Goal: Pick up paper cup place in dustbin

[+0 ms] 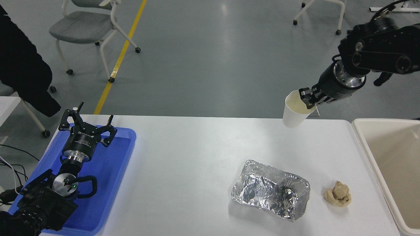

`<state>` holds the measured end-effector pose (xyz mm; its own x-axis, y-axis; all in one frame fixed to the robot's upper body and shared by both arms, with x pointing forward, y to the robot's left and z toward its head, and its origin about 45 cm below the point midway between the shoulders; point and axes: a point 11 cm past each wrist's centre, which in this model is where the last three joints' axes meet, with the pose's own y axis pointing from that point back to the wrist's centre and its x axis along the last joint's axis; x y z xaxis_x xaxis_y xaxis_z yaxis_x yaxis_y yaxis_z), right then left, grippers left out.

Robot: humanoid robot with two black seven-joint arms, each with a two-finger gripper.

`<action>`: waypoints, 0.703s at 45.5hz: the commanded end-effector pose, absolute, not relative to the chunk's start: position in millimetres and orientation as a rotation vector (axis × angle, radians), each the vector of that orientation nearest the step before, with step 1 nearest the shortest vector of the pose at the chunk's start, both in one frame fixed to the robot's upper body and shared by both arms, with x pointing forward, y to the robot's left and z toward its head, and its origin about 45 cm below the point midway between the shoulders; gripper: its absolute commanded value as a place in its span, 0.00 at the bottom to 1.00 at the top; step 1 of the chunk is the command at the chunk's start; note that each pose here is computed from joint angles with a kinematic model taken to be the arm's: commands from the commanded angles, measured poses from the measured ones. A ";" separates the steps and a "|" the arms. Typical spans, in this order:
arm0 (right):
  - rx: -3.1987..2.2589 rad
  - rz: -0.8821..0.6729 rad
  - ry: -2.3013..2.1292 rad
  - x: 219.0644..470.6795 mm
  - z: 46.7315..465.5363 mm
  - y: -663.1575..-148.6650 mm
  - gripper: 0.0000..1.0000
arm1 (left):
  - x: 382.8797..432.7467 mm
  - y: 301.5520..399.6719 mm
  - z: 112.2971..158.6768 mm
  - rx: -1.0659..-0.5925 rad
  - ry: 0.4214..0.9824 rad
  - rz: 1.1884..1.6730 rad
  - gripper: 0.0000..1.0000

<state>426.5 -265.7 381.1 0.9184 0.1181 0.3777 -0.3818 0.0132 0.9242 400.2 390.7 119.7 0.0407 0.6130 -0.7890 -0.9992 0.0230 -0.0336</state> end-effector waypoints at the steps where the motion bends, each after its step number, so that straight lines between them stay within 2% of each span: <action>1: 1.478 0.424 -0.223 410.6 432.8 -258.3 0.00 | 400.1 391.0 119.6 -0.723 0.690 1.416 1.00; 11: 1.442 0.407 -0.246 407.5 442.4 -273.4 0.00 | 400.6 390.7 120.2 -0.723 0.690 1.415 1.00; 16: 1.430 0.352 -0.311 404.4 445.1 -308.9 0.00 | 400.6 390.7 120.2 -0.723 0.690 1.415 1.00; 25: 1.341 0.275 -0.439 392.2 450.4 -408.0 0.00 | 400.7 389.9 119.9 -0.723 0.691 1.414 1.00; 26: 1.321 0.243 -0.476 386.4 445.0 -438.9 0.00 | 400.7 389.9 119.9 -0.723 0.691 1.414 1.00; 32: 1.236 0.158 -0.580 368.4 433.9 -516.8 0.00 | 400.6 390.7 120.2 -0.723 0.690 1.415 1.00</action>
<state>401.1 -390.1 445.7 0.8897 -0.0373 0.4550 -0.4410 0.1871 0.8778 400.8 390.5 120.3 0.0420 0.6134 -0.7887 -0.9991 0.0236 -0.0348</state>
